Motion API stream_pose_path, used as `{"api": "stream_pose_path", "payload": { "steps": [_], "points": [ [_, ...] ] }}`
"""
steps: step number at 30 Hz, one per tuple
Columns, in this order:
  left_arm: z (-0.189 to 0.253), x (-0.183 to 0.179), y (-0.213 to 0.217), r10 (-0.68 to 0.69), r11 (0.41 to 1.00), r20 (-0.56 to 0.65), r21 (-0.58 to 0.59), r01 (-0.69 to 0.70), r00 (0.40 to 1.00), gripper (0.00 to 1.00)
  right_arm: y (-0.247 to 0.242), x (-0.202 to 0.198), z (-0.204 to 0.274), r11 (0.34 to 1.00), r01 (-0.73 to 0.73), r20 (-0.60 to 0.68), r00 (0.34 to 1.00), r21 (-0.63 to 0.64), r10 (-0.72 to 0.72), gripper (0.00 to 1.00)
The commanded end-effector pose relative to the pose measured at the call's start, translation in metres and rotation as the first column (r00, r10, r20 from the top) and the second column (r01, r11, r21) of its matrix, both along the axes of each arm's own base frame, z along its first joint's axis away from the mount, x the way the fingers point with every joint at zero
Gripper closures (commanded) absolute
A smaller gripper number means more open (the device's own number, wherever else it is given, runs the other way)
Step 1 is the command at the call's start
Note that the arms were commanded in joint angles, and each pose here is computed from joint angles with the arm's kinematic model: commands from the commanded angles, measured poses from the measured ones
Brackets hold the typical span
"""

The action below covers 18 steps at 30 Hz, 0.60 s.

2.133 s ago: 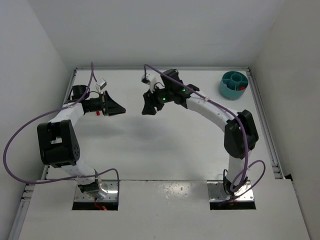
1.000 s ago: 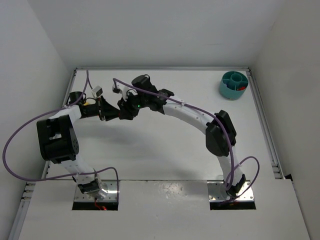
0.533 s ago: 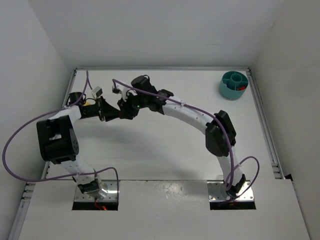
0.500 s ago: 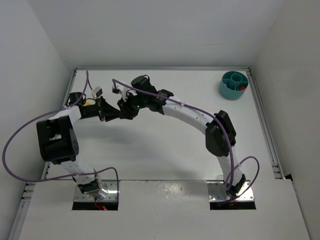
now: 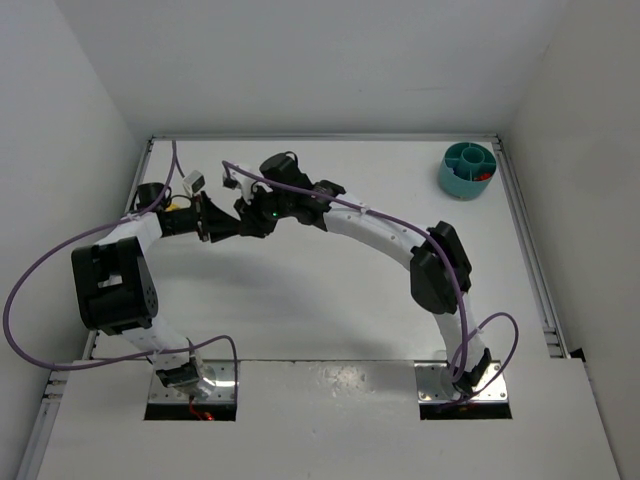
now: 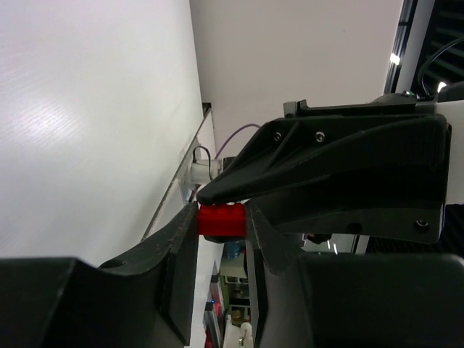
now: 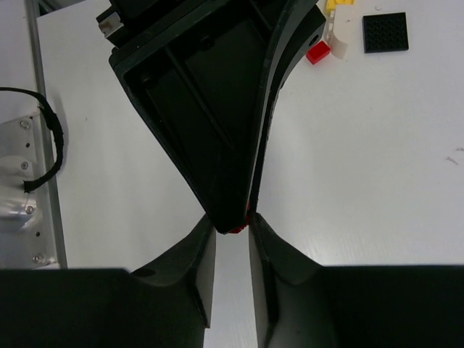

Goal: Sort the legos into containers by color

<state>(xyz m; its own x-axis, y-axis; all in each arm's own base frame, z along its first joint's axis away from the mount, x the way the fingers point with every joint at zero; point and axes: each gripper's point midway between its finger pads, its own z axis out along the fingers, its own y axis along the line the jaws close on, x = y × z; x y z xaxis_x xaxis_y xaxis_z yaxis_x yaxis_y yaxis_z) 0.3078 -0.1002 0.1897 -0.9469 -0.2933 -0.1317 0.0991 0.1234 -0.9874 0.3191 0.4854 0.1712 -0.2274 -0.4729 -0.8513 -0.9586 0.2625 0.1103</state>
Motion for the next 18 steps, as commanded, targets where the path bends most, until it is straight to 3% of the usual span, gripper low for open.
{"api": "stream_pose_path", "payload": {
  "steps": [1, 7, 9, 10, 11, 14, 15, 18],
  "points": [
    [0.028, -0.018, -0.005, -0.076, 0.991, 0.064, -0.107, 0.082, 0.995, 0.85, 0.013, 0.006, 0.016, 0.999, -0.007, 0.055, 0.998, 0.05, 0.004, 0.78],
    [0.026, -0.02, -0.008, -0.085, 0.99, 0.046, -0.113, 0.09, 0.995, 0.82, 0.011, 0.013, 0.018, 0.998, 0.015, 0.055, 0.998, 0.056, -0.018, 0.87],
    [0.026, -0.02, -0.008, -0.085, 0.99, 0.046, -0.113, 0.09, 0.995, 0.75, 0.012, 0.014, 0.022, 0.998, 0.015, 0.061, 0.998, 0.063, -0.019, 0.91],
    [0.026, -0.02, -0.008, -0.085, 0.99, 0.046, -0.113, 0.09, 0.995, 0.7, 0.012, 0.014, 0.017, 0.998, 0.015, 0.055, 0.998, 0.056, -0.018, 0.93],
    [0.028, -0.021, -0.008, -0.085, 0.99, 0.055, -0.11, 0.091, 0.995, 0.53, 0.013, 0.013, 0.017, 0.998, 0.008, 0.052, 0.999, 0.059, -0.011, 0.94],
    [0.024, -0.019, -0.008, -0.074, 0.993, 0.058, -0.089, 0.079, 0.996, 0.18, 0.005, 0.014, 0.018, 0.998, 0.018, 0.049, 0.999, 0.055, -0.021, 0.95],
    [0.022, -0.016, -0.005, -0.057, 0.995, 0.062, -0.072, 0.061, 0.996, 0.01, 0.001, 0.011, 0.02, 0.999, 0.013, 0.053, 0.998, 0.047, -0.016, 0.97],
    [0.015, -0.015, 0.004, -0.007, 0.999, 0.071, -0.038, 0.01, 0.997, 0.0, -0.023, 0.02, 0.019, 0.998, 0.065, 0.045, 0.997, 0.018, -0.066, 0.97]
  ]
}}
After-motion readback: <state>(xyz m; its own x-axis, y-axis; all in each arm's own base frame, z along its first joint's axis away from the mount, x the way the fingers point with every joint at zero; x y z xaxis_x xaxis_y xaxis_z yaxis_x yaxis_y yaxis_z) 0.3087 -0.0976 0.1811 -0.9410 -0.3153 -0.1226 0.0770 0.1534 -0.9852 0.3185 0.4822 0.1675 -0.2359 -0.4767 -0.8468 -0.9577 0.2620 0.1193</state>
